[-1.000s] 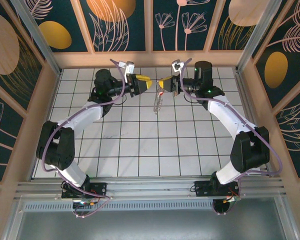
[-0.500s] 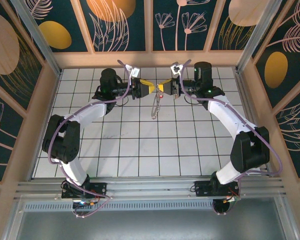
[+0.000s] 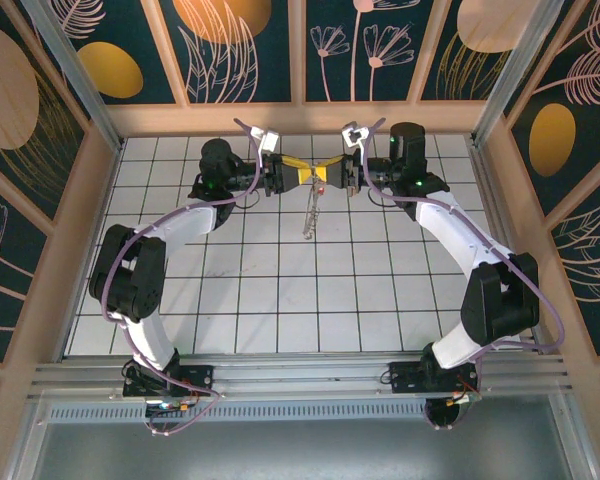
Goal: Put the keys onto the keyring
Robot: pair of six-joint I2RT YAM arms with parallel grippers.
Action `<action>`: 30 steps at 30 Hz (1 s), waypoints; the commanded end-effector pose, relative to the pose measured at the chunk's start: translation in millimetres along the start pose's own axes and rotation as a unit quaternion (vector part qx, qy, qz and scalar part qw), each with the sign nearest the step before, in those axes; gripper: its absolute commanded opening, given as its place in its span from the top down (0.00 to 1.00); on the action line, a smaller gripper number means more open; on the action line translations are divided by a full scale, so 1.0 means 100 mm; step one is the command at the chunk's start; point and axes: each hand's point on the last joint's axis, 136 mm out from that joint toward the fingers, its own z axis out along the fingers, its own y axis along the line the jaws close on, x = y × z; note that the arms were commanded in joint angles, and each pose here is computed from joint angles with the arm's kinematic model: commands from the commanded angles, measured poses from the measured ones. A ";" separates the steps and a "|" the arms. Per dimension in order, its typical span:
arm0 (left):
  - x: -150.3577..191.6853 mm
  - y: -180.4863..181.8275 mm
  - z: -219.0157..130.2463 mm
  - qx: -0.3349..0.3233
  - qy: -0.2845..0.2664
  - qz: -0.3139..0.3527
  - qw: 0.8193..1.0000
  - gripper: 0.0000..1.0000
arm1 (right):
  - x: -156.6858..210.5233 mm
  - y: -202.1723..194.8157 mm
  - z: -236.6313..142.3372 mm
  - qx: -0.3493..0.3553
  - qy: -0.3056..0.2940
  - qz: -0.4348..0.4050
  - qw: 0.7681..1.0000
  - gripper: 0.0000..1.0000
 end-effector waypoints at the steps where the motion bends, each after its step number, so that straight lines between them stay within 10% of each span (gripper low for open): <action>1: -0.01 -0.13 0.08 0.031 0.003 0.018 0.999 0.63 | -0.14 0.15 -0.05 -0.022 -0.019 -0.030 0.999 1.00; 30: 0.00 -0.33 0.12 0.059 0.003 0.041 0.997 0.90 | -0.11 0.09 -0.06 -0.014 -0.019 -0.021 0.999 1.00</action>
